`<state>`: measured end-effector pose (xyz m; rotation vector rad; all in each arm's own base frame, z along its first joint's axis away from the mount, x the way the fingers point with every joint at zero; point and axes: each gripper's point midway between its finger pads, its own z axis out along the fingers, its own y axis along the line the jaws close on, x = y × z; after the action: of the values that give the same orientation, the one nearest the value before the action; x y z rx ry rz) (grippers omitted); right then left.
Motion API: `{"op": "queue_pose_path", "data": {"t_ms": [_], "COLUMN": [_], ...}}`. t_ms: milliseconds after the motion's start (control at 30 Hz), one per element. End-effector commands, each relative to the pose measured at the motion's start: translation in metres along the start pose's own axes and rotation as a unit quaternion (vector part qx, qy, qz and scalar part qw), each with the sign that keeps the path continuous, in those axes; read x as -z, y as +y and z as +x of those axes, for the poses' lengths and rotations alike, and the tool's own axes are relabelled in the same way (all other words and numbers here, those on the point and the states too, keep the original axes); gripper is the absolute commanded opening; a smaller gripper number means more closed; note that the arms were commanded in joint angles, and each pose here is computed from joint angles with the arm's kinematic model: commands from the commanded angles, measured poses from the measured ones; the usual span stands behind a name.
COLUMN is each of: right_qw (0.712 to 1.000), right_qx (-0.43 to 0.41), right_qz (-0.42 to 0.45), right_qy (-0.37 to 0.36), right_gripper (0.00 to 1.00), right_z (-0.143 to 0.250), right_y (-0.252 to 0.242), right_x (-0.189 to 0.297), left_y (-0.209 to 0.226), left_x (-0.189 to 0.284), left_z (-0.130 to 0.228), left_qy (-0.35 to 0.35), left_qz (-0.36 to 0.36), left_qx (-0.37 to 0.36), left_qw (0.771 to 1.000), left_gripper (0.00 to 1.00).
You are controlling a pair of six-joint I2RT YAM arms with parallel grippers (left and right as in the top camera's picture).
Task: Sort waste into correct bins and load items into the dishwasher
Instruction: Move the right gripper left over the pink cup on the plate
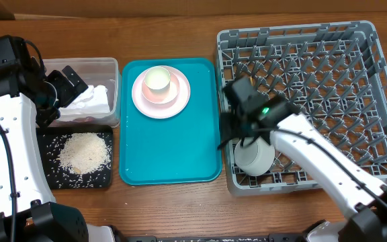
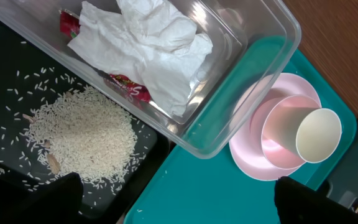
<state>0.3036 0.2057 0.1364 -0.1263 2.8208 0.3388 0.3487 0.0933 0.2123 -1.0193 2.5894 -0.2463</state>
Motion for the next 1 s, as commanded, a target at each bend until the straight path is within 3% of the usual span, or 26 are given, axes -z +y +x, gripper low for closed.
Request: {"op": "queue_pose_path", "data": {"t_ms": [0, 67, 167, 333, 533, 800, 967], "right_qw": [0.992, 0.98, 0.953, 0.907, 0.903, 0.884, 0.868], "right_qx": [0.068, 0.1, 0.153, 0.2, 0.22, 0.337, 0.385], "right_qz": [-0.03, -0.058, -0.113, -0.172, -0.167, -0.119, -0.118], "right_qy": [-0.102, -0.159, -0.235, -0.328, -0.329, -0.3, -0.29], "right_gripper": [0.53, 0.73, 0.78, 0.76, 0.75, 0.75, 0.65], "right_z": [-0.063, -0.091, -0.123, -0.156, -0.175, -0.161, -0.147], "right_y": [0.023, 0.042, 0.074, 0.112, 0.139, 0.169, 0.187], "right_x": [0.054, 0.082, 0.115, 0.142, 0.079, -0.017, -0.046], "left_y": [-0.004, -0.004, -0.004, -0.004, -0.004, -0.004, -0.004], "left_x": [0.008, 0.008, 0.008, 0.008, 0.008, 0.008, 0.008], "left_z": [-0.005, -0.005, -0.005, -0.005, -0.005, -0.005, -0.005], "left_qy": [-0.013, -0.013, -0.013, -0.013, -0.013, -0.013, -0.013], "left_qz": [0.009, 0.009, 0.009, 0.009, 0.009, 0.009, 0.009], "left_qx": [-0.001, -0.001, -0.001, -0.001, -0.001, -0.001, -0.001], "left_qw": [1.0, 1.0, 1.0, 1.0, 1.0, 1.0, 1.0], "left_gripper": [1.0, 1.0, 1.0, 1.0, 1.0, 1.0, 1.0]}}
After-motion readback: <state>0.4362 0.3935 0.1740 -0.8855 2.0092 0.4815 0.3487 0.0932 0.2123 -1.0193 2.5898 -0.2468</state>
